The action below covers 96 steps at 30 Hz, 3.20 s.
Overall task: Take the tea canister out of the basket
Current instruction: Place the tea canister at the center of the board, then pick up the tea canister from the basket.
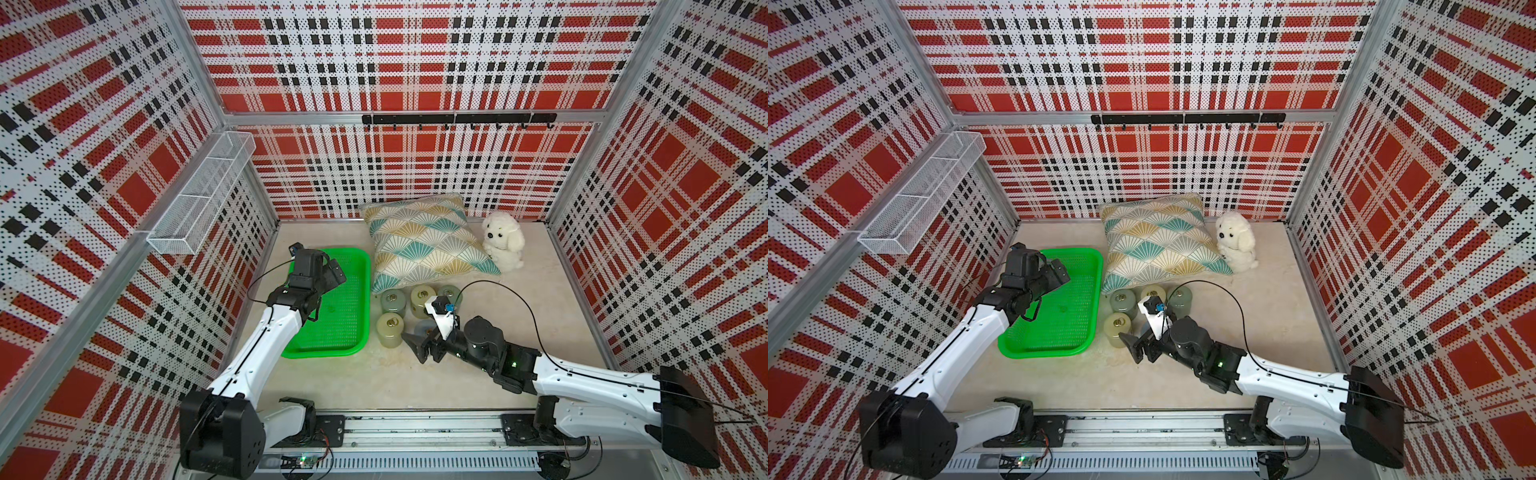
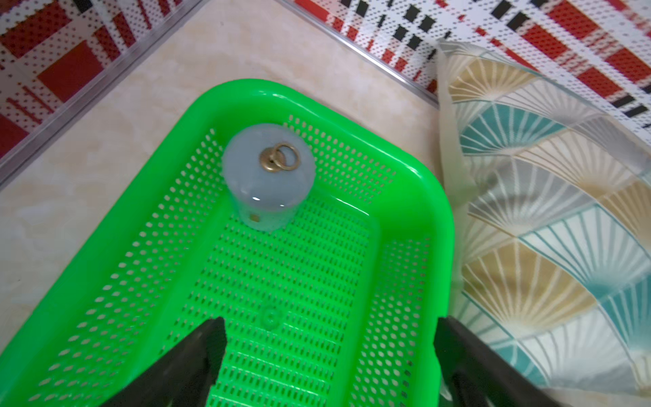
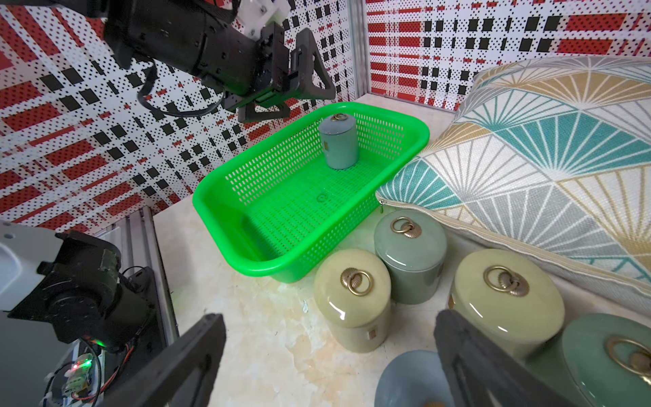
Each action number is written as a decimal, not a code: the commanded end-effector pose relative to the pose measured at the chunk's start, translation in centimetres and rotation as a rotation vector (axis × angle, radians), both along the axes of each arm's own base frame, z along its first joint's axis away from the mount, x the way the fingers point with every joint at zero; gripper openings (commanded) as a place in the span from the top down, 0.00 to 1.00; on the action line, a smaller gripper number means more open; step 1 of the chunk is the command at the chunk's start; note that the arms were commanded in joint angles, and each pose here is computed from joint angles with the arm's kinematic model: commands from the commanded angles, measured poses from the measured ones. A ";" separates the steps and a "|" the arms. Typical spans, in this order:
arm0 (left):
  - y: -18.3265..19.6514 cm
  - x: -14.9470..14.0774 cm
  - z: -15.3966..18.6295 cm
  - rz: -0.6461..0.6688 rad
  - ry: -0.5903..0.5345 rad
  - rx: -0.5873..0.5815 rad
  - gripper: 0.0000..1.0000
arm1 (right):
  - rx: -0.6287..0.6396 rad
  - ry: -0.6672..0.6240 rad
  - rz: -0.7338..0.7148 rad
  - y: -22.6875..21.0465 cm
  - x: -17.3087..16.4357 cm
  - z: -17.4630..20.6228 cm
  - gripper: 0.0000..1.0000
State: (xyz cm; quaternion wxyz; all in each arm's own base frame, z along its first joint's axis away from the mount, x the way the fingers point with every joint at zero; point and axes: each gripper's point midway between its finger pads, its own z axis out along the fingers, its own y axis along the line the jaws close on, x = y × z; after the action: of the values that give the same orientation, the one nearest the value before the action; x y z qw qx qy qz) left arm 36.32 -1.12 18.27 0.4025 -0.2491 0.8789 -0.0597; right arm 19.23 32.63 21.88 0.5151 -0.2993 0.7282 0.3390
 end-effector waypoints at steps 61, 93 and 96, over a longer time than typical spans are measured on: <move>1.9 9.3 -6.9 0.046 0.200 0.160 0.32 | 0.037 0.002 -0.024 -0.8 -0.1 0.5 0.00; -25.4 -3.3 6.7 -0.580 -0.074 0.029 0.34 | 0.034 0.137 -0.338 -10.8 0.2 0.2 0.00; -28.7 -4.4 6.8 -0.644 -0.081 0.028 0.34 | 0.056 0.189 -0.402 -12.9 -0.2 -0.3 0.00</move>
State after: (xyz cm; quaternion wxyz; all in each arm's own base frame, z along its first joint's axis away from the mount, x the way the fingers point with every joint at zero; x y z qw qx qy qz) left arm 31.13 -27.17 21.57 0.3566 0.0556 0.9215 -0.1436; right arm 19.12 22.07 24.00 0.5354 -0.1380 0.7748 0.3064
